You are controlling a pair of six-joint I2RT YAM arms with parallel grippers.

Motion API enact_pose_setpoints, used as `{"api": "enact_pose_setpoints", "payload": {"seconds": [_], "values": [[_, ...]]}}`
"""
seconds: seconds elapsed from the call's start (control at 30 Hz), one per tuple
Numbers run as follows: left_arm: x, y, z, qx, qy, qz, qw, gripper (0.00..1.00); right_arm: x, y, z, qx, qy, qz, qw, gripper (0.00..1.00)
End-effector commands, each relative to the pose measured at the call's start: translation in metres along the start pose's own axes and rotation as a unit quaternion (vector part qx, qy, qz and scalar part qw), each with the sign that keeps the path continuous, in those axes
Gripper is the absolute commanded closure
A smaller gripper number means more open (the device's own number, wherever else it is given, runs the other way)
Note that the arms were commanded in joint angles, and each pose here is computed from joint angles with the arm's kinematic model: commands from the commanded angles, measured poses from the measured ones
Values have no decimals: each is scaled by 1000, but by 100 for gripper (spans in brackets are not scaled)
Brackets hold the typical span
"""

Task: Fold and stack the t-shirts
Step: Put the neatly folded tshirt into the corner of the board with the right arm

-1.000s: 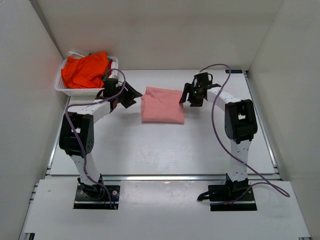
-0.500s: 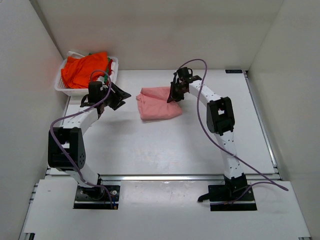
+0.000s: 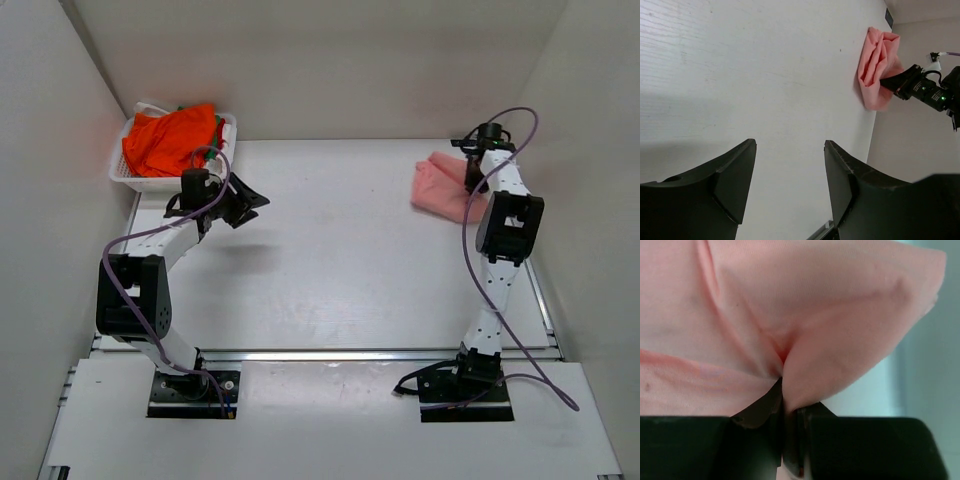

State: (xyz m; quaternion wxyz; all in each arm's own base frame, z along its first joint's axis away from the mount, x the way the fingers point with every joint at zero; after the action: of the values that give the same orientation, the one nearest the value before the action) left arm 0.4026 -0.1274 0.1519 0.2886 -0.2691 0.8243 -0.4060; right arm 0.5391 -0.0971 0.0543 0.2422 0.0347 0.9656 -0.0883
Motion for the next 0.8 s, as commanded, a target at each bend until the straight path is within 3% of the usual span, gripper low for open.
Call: {"api": "enact_pose_setpoints", "payload": {"seconds": [0.0, 0.2, 0.37, 0.77], "values": [[10, -8, -6, 21, 19, 26, 999, 32, -19, -52, 9, 111, -20, -70, 991, 100], [23, 5, -4, 5, 35, 32, 999, 33, -48, -77, 38, 166, -92, -148, 971, 100], [35, 17, 0, -10, 55, 31, 998, 33, -74, -75, 43, 132, -157, -125, 971, 100], [37, 21, 7, -29, 60, 37, 997, 33, -113, -78, 40, 64, -236, -81, 966, 96]]}}
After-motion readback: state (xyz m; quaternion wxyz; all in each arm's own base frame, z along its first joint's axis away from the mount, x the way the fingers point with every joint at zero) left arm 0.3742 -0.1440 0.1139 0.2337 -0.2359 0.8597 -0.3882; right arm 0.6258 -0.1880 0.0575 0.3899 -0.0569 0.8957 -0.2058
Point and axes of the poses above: each gripper's point midway between its finger pads, its own z axis out along the fingers, its own y axis along the line the jaws close on, x = y × z, the point moved 2 cm from there along -z, back along the fingers, and after that the axes turned 7 degrees about -z, right-handed, at the moved point
